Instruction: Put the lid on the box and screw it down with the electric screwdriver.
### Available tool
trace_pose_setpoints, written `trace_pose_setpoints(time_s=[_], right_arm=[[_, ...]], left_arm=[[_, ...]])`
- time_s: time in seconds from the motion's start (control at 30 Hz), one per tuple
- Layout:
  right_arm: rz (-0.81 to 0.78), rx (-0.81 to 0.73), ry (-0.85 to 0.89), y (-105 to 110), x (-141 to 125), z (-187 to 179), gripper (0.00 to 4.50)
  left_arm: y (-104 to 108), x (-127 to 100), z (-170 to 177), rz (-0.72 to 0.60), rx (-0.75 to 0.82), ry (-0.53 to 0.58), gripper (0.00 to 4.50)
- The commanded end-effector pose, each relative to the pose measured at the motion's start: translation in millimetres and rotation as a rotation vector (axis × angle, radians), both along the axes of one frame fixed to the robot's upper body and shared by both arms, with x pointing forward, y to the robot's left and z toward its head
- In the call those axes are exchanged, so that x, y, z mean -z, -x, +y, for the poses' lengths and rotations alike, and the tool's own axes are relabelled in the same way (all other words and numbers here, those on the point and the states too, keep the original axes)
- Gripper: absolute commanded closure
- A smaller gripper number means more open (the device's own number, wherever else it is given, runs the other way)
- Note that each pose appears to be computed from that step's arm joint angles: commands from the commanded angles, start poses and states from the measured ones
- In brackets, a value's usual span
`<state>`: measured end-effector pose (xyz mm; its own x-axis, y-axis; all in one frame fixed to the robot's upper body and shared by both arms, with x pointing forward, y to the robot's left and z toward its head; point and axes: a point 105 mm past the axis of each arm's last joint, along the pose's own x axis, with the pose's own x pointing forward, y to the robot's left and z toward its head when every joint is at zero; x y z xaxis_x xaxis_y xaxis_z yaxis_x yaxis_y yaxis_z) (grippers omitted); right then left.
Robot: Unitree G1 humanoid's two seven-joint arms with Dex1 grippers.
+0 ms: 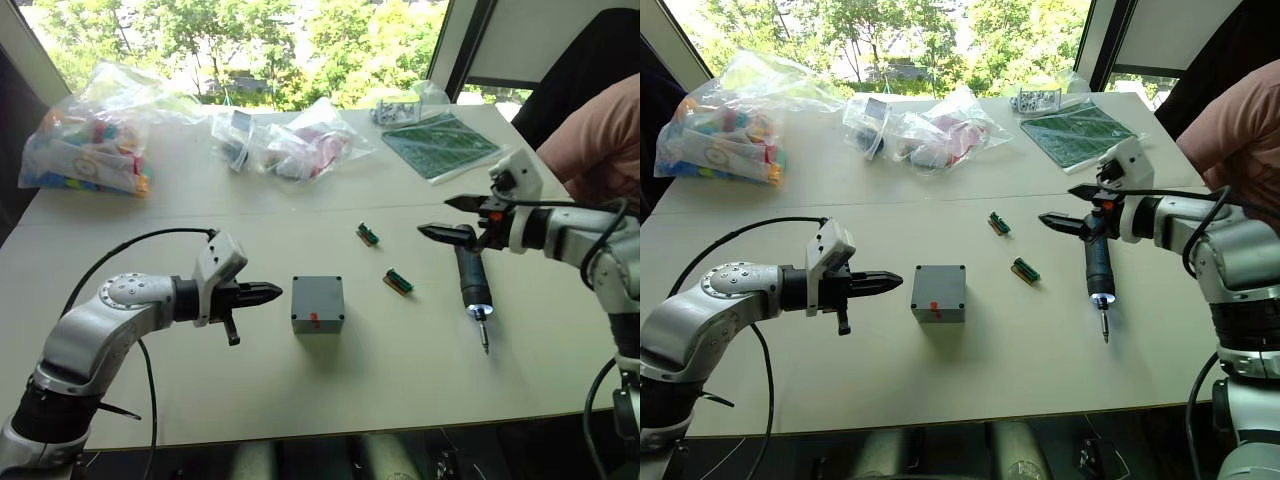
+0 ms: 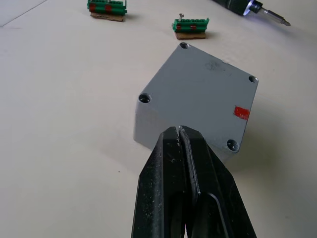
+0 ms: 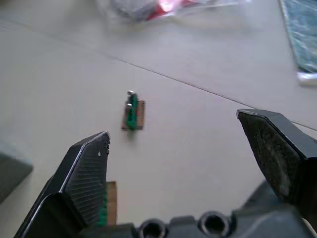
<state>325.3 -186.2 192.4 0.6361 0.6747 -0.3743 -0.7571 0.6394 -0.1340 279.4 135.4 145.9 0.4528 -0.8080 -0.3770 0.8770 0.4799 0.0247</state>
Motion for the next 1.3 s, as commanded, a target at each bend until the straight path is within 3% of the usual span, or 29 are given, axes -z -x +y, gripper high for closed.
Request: trace_pose_setpoints(time_s=[0.03,0.2,0.47,0.6,0.9,1.1,1.3], right_arm=[[0.087,-0.264,0.000,51,25,46,0.05],[0.158,-0.378,0.030,79,60,72,0.05],[0.175,-0.378,0.022,76,80,94,0.05],[0.177,-0.399,0.003,75,81,104,0.05],[0.237,-0.521,-0.063,100,63,123,0.05],[0.181,-0.401,0.066,86,57,90,0.05],[0.108,-0.310,0.140,56,61,70,0.05]], left_arm=[[-12,11,12,-0.027,-0.103,-0.058,4.50],[-26,25,4,-0.011,-0.159,-0.042,4.50],[-28,36,-18,-0.004,-0.071,-0.057,4.50],[-36,37,-29,-0.019,-0.016,-0.064,4.50],[-73,16,-64,-0.096,0.078,-0.022,4.50],[-81,20,-28,-0.128,-0.001,-0.111,4.50],[-59,27,4,-0.079,-0.047,-0.140,4.50]])
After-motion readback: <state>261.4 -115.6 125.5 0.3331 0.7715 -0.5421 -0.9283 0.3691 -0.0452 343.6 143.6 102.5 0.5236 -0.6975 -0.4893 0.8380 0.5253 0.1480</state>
